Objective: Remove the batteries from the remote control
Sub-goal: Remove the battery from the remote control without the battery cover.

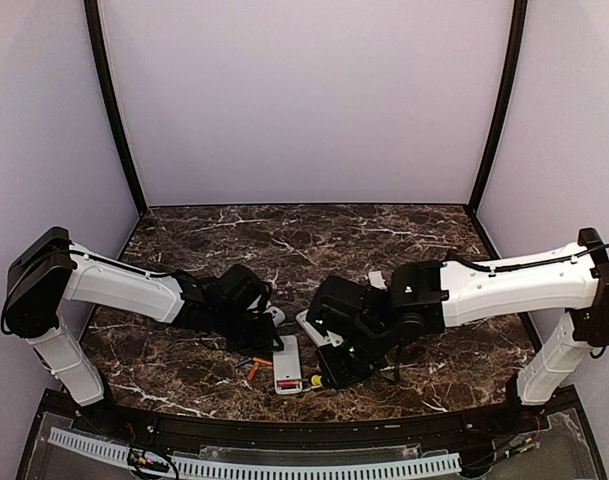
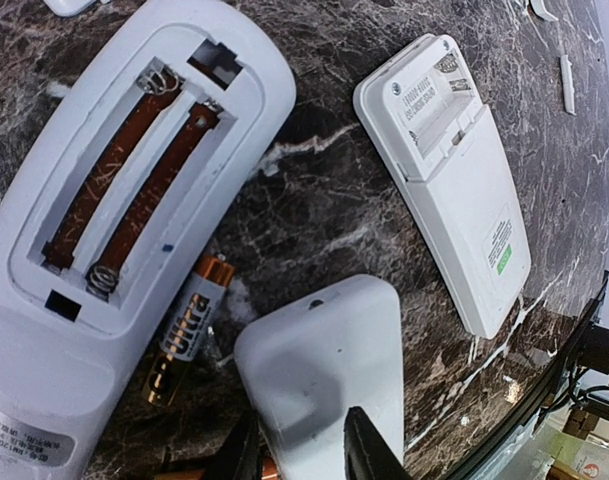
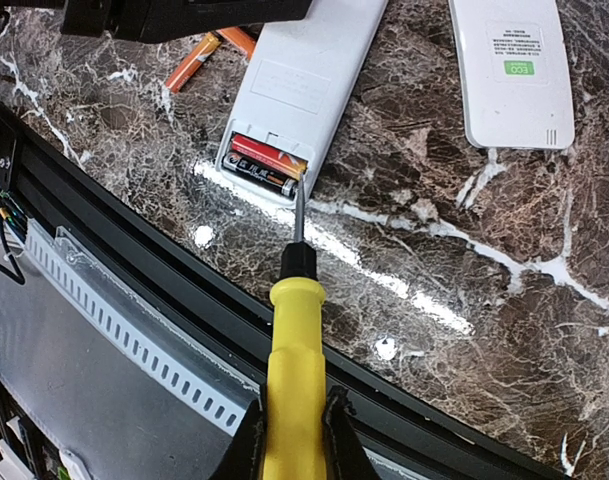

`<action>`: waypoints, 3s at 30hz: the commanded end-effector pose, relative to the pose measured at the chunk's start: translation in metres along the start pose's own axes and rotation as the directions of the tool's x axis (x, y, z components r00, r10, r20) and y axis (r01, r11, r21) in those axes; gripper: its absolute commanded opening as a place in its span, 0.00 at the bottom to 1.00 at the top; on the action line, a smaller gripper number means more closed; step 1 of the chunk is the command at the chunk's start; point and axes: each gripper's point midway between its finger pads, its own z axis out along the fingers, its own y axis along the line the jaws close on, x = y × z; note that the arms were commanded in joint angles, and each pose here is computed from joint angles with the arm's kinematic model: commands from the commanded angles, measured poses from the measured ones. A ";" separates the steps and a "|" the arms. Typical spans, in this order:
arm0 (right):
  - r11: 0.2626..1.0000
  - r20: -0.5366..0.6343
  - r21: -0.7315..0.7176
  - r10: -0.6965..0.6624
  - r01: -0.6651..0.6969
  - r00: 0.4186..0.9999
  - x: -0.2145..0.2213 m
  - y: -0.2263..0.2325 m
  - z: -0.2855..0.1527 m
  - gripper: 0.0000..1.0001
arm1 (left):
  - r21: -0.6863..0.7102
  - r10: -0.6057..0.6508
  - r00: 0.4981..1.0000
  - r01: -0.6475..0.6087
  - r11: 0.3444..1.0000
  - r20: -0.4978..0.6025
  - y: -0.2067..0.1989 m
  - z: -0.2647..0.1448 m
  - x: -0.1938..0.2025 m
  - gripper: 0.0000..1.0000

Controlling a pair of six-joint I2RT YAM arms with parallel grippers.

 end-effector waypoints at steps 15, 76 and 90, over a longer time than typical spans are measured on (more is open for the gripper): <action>0.999 0.009 0.029 -0.037 0.037 0.999 -0.006 0.007 0.004 0.00 | 0.017 0.010 1.000 -0.010 1.000 -0.002 -0.001 -0.002 0.003 0.27; 0.924 -0.073 0.165 -0.336 0.344 0.939 -0.023 -0.004 0.009 0.00 | 0.085 0.204 0.975 -0.197 0.977 -0.083 -0.010 0.024 0.014 0.24; 0.867 -0.139 0.221 -0.425 0.446 0.895 -0.025 -0.006 0.015 0.00 | 0.095 0.215 0.972 -0.206 0.974 -0.093 -0.011 0.025 0.016 0.23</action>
